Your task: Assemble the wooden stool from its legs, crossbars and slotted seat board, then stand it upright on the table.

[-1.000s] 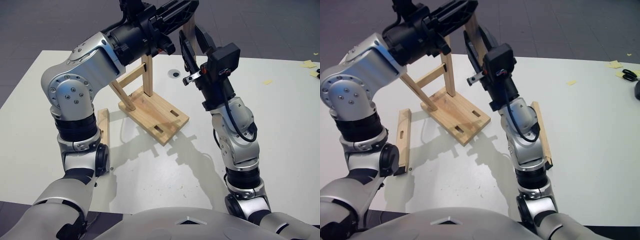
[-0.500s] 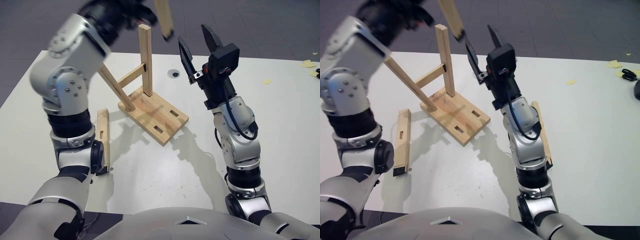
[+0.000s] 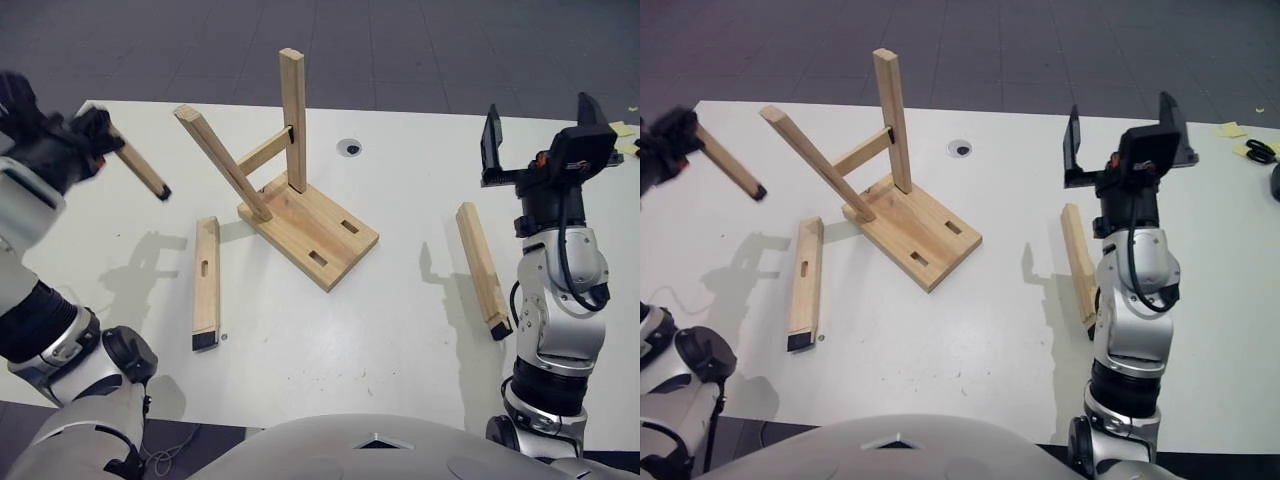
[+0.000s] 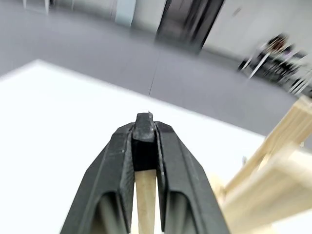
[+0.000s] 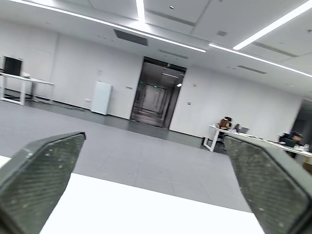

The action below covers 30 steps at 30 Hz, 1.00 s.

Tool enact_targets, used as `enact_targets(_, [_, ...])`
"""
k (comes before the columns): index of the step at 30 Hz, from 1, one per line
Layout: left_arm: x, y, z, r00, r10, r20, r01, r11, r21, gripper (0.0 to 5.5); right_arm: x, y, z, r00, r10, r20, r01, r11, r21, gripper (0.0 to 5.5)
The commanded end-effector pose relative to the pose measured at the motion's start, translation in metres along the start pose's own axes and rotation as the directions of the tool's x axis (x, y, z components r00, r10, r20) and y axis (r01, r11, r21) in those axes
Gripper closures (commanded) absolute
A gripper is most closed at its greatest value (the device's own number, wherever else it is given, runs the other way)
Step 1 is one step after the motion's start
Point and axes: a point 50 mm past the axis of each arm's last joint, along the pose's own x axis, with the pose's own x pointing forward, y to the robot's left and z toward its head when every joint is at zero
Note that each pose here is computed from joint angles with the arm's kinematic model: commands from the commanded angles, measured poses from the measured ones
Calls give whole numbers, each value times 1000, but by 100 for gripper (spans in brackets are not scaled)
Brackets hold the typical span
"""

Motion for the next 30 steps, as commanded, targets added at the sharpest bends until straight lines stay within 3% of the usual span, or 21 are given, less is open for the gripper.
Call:
enact_targets(1, [-4, -5, -22, 992, -11, -127, 13, 1000, 17, 507, -5, 2, -2, 1000, -10, -23, 10, 1000, 4, 10])
enact_targets(10, [-17, -9, -62, 964, 21, -265, 25, 985, 171, 507, -8, 3, -5, 999, -27, -36, 27, 1000, 8, 10])
enact_targets(15, [-15, -11, -80, 955, 56, -292, -9, 988, 157, 507, -8, 2, -5, 999, -33, -41, 34, 999, 11, 10])
enact_targets(19, [2, -17, -80, 975, 56, -217, -11, 979, 204, 507, -8, 8, -5, 999, -25, -42, 26, 999, 26, 10])
enact_targets(30, [61, -27, -43, 996, -47, 78, 18, 943, 332, 507, 0, 22, -5, 999, 35, -29, -33, 998, 54, 10])
